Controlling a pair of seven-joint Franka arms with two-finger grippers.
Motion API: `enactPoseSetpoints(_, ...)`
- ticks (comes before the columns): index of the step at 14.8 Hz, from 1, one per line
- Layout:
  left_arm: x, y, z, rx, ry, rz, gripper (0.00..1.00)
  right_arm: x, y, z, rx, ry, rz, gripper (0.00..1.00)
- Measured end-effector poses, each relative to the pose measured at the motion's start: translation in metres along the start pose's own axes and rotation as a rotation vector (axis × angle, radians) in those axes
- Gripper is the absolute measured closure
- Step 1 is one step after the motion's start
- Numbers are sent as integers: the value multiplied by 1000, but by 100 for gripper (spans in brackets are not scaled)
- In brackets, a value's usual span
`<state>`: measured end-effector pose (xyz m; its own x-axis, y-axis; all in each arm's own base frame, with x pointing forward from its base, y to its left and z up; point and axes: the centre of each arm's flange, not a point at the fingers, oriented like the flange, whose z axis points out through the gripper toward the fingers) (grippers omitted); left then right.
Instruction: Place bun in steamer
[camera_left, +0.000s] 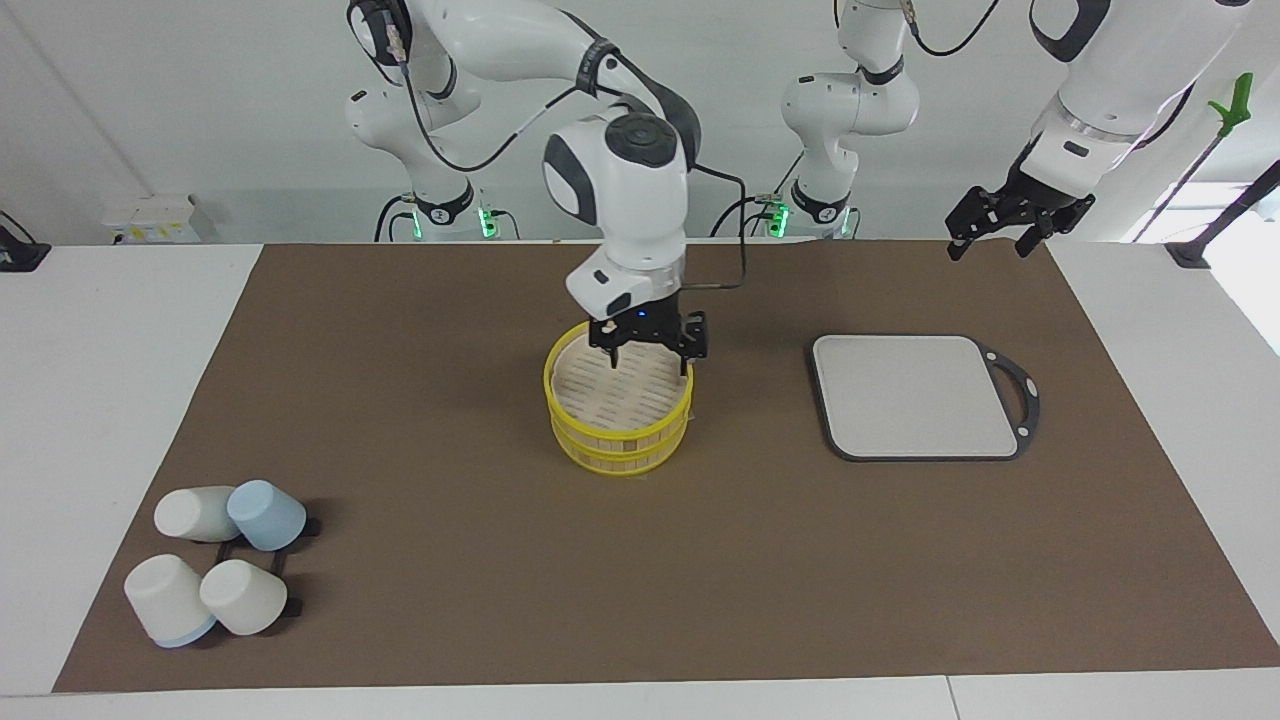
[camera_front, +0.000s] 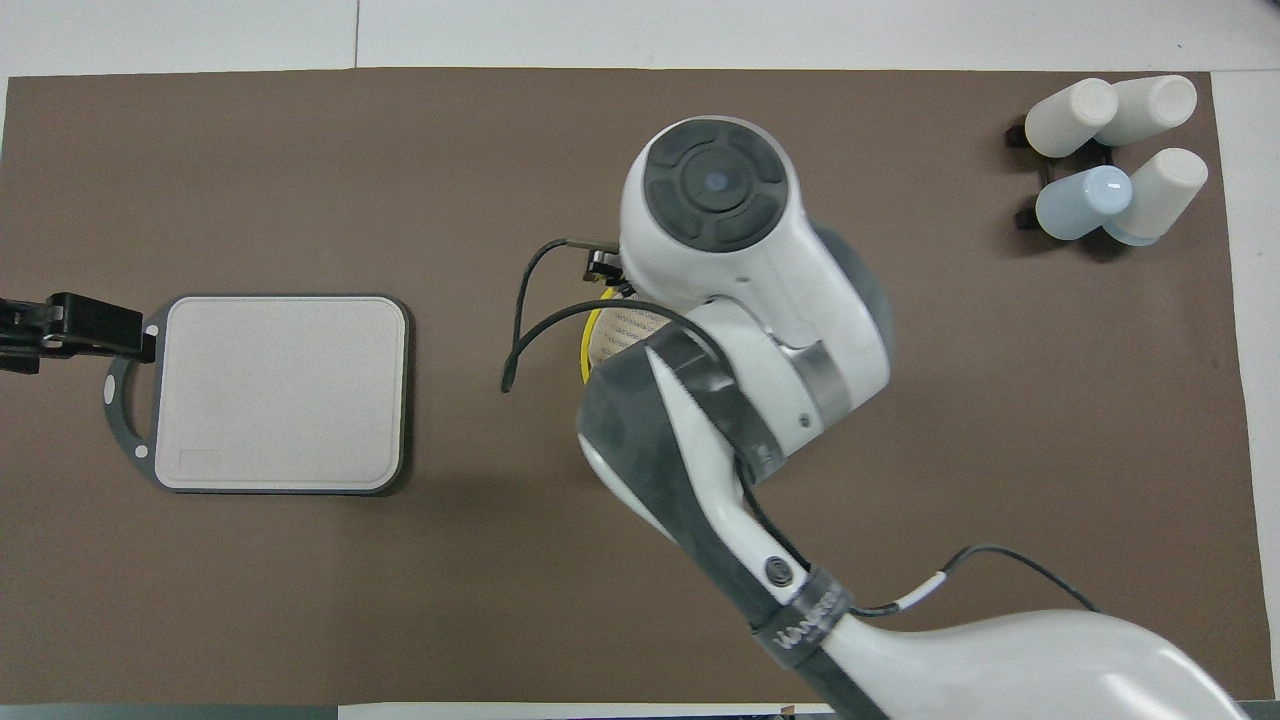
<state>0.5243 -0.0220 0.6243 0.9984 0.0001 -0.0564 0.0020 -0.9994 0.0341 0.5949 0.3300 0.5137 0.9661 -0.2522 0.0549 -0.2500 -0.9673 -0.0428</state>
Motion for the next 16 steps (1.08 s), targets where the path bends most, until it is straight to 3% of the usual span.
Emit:
enactPoseSetpoints(6,1,0,-1,-1,10,0,0,70,143,-50,-27,-36,-93,0)
enactPoseSetpoints(9,2,0,-2,-1,17,1,0,77,186,-66,-43,-72,-103,0)
enactPoseSetpoints(12,2,1,-2,-1,19,1,0,75,236,-100,-40,-91,-214,0)
enactPoseSetpoints(16,2,1,-2,-1,19,1,0,61,259,-134,-32,-82,-240,0)
